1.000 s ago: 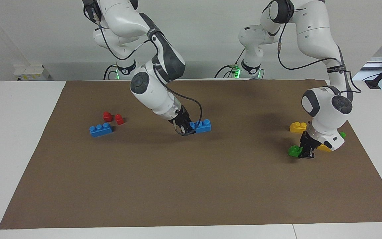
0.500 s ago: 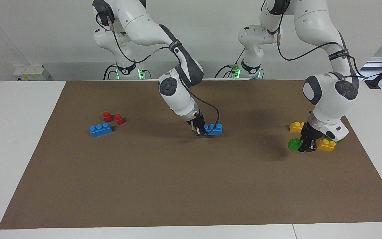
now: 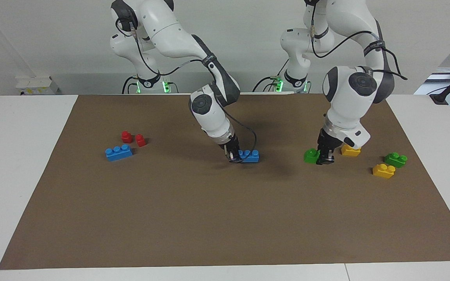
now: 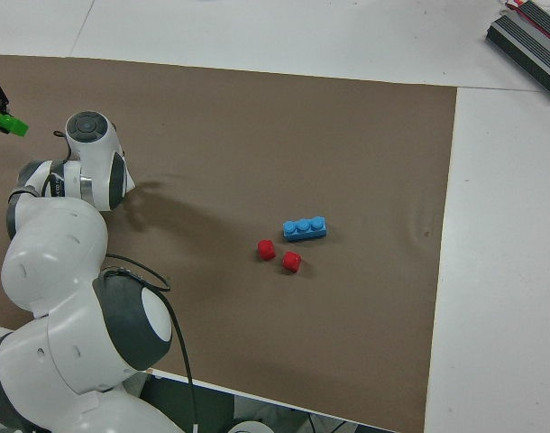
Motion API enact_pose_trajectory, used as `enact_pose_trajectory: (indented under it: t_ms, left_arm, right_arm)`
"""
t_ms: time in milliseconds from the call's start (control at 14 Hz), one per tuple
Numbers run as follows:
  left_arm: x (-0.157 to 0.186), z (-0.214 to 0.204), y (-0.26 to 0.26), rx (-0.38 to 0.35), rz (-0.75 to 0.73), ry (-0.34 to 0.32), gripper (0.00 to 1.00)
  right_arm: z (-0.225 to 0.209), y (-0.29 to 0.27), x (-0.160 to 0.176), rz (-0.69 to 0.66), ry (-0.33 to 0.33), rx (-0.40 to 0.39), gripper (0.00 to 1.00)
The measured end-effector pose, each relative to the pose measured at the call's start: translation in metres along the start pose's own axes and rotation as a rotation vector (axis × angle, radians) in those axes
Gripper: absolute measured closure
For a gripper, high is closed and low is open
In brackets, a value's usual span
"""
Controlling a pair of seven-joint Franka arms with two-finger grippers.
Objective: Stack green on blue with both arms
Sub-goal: 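Carry the blue brick to the table center while the left gripper carries the green brick, then press the green brick onto the blue brick with the left gripper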
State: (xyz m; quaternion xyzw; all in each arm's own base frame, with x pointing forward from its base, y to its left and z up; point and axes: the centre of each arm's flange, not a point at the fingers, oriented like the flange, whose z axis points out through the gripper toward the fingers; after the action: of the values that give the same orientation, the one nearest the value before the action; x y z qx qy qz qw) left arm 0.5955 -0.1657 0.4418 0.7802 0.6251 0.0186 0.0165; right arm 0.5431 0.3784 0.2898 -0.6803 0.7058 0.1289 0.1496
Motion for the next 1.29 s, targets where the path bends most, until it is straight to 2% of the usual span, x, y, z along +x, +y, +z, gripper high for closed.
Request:
enact_pose_trajectory:
  t_ms: [357, 500, 786, 1286]
  left_arm:
    - [-0.105, 0.006, -0.016, -0.026, -0.087, -0.015, 0.66]
    - [-0.136, 0.019, -0.027, -0.038, -0.108, -0.024, 0.66]
    - [-0.169, 0.047, -0.043, -0.058, -0.134, -0.008, 0.66]
    - [-0.193, 0.078, -0.049, -0.060, -0.140, 0.020, 0.66]
  right_arm:
    - [0.003, 0.002, 0.004, 0.003, -0.001, 0.024, 0.66]
    - [0.003, 0.002, 0.004, 0.003, -0.002, 0.028, 0.66]
    - [0.002, 0.002, 0.005, 0.004, -0.002, 0.031, 0.66]
    - [0.001, 0.000, 0.009, 0.010, -0.001, 0.036, 0.66]
